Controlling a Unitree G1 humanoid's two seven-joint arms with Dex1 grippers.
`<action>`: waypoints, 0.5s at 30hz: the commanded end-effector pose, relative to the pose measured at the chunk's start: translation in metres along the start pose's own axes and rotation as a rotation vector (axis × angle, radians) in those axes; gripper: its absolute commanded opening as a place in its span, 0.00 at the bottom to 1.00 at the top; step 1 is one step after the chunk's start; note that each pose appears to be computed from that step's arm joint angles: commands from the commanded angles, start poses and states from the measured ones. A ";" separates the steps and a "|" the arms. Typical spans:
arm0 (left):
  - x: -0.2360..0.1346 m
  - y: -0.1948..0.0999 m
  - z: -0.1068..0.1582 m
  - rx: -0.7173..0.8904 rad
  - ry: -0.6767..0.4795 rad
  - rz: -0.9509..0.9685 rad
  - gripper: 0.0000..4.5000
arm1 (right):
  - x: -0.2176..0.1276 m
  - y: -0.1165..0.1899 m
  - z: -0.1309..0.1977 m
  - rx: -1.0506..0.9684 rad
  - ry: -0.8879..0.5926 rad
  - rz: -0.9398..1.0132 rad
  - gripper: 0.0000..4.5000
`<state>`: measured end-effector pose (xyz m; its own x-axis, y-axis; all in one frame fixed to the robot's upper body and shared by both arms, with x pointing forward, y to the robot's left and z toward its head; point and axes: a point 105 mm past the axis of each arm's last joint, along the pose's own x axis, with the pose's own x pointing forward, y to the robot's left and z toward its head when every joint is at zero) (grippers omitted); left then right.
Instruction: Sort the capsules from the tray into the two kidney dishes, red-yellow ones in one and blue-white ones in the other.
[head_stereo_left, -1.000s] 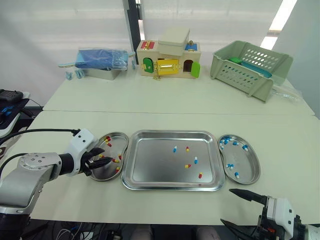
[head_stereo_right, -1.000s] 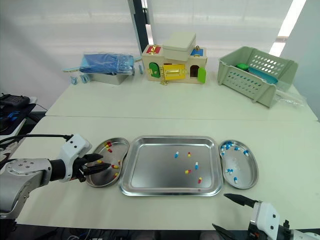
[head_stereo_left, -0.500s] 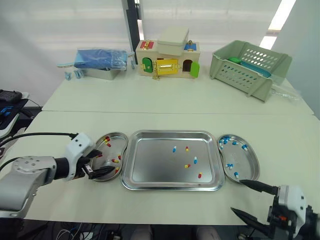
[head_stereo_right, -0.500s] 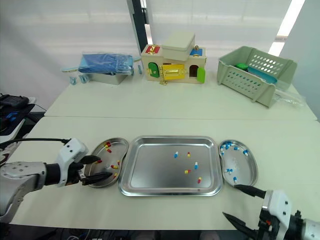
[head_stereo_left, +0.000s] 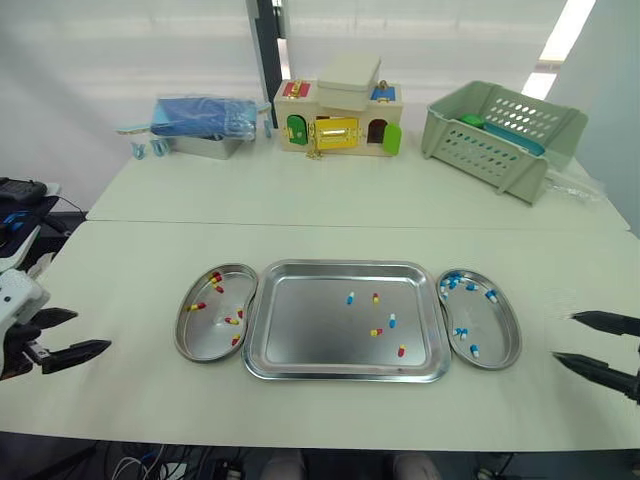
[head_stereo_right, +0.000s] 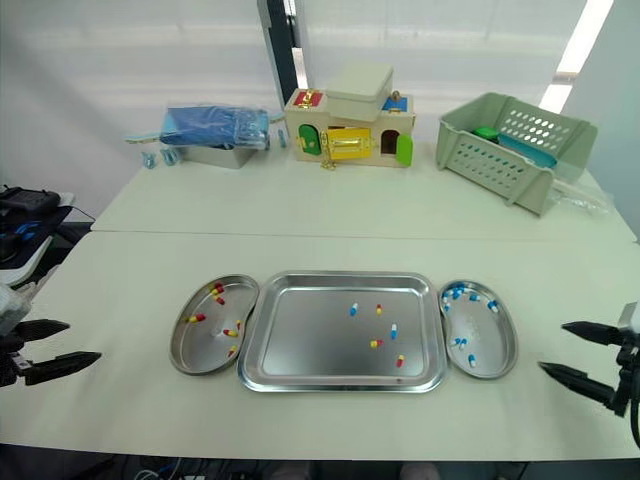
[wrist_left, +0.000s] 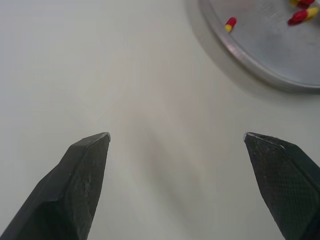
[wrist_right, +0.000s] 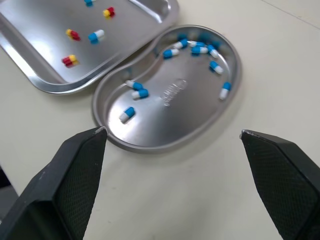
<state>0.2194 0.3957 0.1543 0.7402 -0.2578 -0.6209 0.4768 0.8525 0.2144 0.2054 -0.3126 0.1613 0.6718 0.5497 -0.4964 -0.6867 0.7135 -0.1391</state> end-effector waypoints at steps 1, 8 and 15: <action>-0.014 0.009 0.008 0.046 -0.011 0.045 0.99 | -0.005 -0.012 0.001 -0.031 0.009 -0.020 1.00; -0.014 0.003 0.009 0.050 -0.017 0.039 0.99 | -0.002 -0.020 -0.001 -0.045 0.004 -0.026 1.00; -0.007 -0.007 0.012 0.068 -0.021 0.005 0.99 | 0.002 -0.023 -0.002 -0.048 -0.010 -0.027 1.00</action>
<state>0.2156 0.3865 0.1567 0.7345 -0.2714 -0.6220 0.5063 0.8295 0.2359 0.2209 -0.3284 0.1555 0.6827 0.5341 -0.4987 -0.6793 0.7153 -0.1640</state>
